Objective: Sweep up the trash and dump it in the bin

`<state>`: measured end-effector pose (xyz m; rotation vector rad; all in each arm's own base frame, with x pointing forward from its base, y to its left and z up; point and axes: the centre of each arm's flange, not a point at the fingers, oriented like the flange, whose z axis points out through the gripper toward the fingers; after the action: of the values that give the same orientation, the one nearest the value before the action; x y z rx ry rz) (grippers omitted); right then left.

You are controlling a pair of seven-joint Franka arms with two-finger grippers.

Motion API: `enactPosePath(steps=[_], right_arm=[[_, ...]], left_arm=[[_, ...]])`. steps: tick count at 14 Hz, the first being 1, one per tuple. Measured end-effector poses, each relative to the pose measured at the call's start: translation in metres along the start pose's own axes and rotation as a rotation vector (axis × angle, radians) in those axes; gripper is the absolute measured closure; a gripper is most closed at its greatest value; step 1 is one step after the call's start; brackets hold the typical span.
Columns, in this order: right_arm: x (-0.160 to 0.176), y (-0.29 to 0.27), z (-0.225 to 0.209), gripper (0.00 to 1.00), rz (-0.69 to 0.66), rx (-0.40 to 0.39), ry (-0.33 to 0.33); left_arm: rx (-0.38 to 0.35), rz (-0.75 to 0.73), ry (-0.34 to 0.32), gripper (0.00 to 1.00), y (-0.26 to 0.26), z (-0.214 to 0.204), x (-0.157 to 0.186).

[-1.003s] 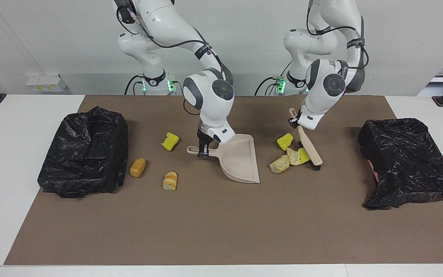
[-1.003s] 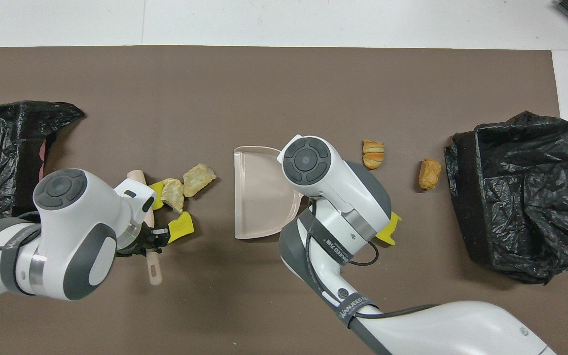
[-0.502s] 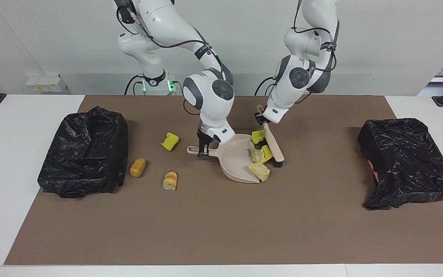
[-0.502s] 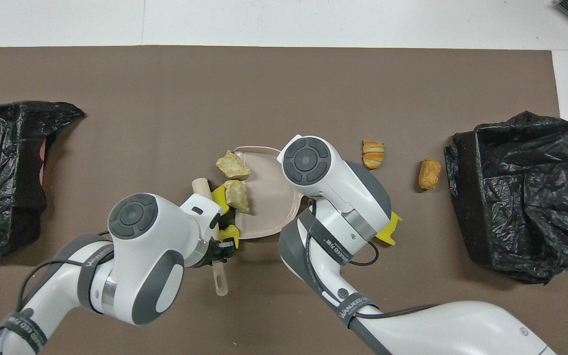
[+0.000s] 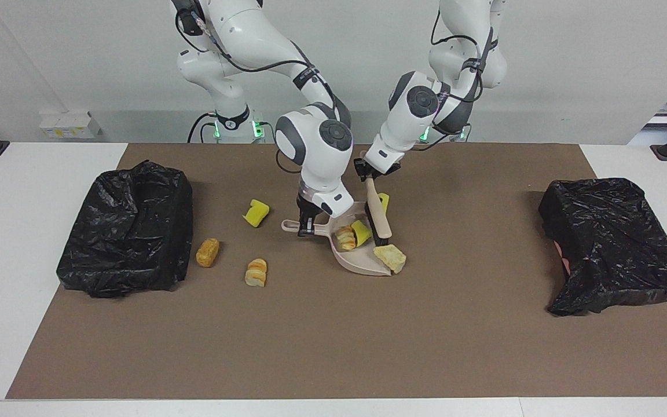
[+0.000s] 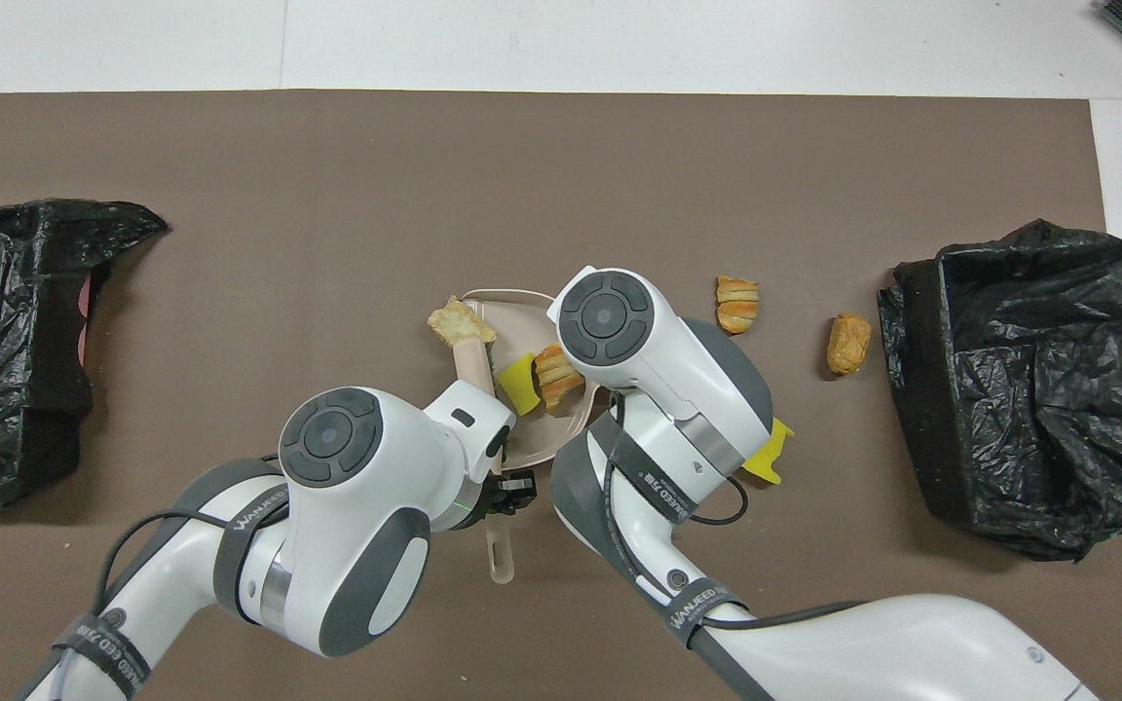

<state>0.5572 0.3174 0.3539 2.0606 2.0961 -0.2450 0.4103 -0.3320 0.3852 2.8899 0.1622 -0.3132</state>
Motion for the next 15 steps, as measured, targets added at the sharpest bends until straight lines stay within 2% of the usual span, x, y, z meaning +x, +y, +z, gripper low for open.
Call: enactPosePath(steps=[6, 8, 11, 15], right_arm=[[0.000, 0.000, 0.000, 0.69, 0.000, 0.000, 0.000], [0.000, 0.000, 0.000, 0.69, 0.000, 0.000, 0.000], [0.000, 0.000, 0.000, 0.69, 0.000, 0.000, 0.000], [0.000, 0.000, 0.000, 0.69, 0.000, 0.000, 0.000]], left_arm=[[-0.068, -0.099, 0.060, 0.74, -0.039, -0.073, 0.045], [-0.029, -0.103, 0.069, 0.74, -0.058, -0.079, 0.054], [0.052, -0.055, 0.041, 0.74, -0.078, -0.052, 0.068], [0.102, 0.039, -0.027, 0.74, -0.080, -0.001, 0.080]])
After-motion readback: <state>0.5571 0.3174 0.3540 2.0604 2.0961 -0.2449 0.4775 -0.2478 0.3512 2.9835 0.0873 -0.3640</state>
